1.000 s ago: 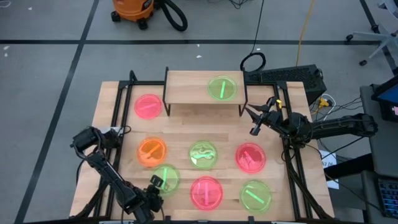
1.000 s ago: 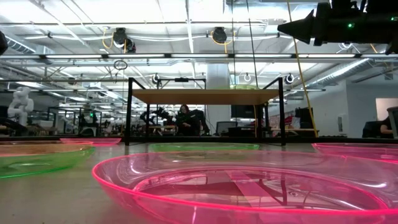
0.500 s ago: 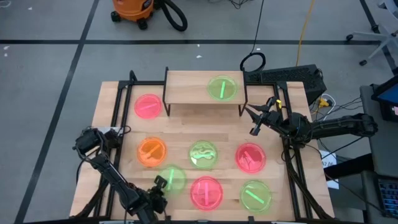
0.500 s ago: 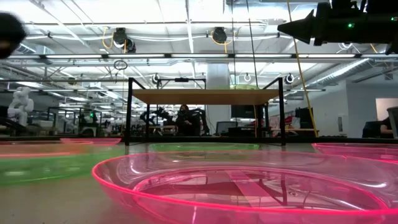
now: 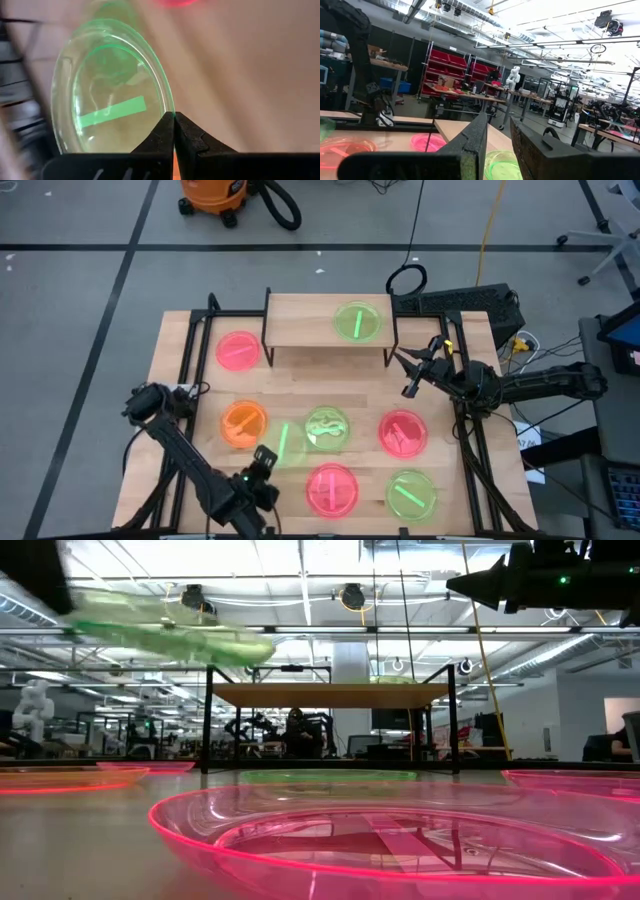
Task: Place and stack plates onto a shelf
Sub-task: Stack the green plate on top of the green plate on the shelf
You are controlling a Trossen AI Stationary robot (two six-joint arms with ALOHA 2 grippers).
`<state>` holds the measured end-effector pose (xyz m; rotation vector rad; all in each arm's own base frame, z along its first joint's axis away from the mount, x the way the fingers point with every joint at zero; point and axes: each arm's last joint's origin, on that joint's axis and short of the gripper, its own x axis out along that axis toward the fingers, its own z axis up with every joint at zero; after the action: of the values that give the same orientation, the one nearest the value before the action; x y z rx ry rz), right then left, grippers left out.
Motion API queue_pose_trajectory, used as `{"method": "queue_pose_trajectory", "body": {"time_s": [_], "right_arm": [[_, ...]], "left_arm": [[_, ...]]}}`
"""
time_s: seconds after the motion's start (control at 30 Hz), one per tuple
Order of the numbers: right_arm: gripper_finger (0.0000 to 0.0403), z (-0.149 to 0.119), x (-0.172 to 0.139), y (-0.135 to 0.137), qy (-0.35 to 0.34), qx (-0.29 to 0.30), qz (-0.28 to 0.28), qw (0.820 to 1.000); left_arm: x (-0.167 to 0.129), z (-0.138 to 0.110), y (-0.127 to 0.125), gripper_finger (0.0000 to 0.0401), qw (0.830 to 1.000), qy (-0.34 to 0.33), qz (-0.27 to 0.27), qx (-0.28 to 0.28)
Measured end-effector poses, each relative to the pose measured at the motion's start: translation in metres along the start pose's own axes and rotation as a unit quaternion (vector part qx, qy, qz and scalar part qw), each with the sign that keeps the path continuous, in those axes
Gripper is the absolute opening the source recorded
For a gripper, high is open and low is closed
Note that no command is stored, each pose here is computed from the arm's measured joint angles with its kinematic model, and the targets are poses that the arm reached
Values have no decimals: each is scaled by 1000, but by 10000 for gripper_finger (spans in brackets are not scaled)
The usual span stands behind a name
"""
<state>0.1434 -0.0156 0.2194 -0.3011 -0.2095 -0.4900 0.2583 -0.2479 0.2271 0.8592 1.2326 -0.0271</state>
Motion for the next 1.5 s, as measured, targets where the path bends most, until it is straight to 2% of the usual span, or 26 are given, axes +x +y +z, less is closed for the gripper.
{"method": "queue_pose_trajectory", "body": {"time_s": [0.2,0.33,0.53,0.67,0.77,0.87,0.97,1.1,1.3,1.5], "right_arm": [[70,0,0,0,-1,1,0,1000],[70,1,0,0,-3,2,-1,1000],[70,1,0,0,-4,2,-1,1000],[70,1,0,0,-3,2,-1,1000],[70,1,0,0,-3,1,-1,1000],[70,1,0,0,-4,-3,-1,1000],[70,2,0,-1,-9,-3,-3,1000],[70,3,0,-1,-14,-2,-5,1000],[70,4,0,-1,-17,-1,-7,1000],[70,4,0,-2,-18,-7,-10,1000]], "left_arm": [[7,-12,33,1,997,21,78,16],[12,-25,66,1,991,31,134,10],[20,-62,123,1,988,25,148,-38],[21,-88,165,1,982,-38,169,-80],[20,-102,198,1,967,-134,186,-111],[20,-113,226,1,936,-263,209,-108],[30,-122,247,1,908,-328,247,-79],[57,-135,272,1,909,-320,259,-65],[106,-147,293,1,928,-295,227,-34],[141,-142,306,1,937,-279,211,-5]]}}
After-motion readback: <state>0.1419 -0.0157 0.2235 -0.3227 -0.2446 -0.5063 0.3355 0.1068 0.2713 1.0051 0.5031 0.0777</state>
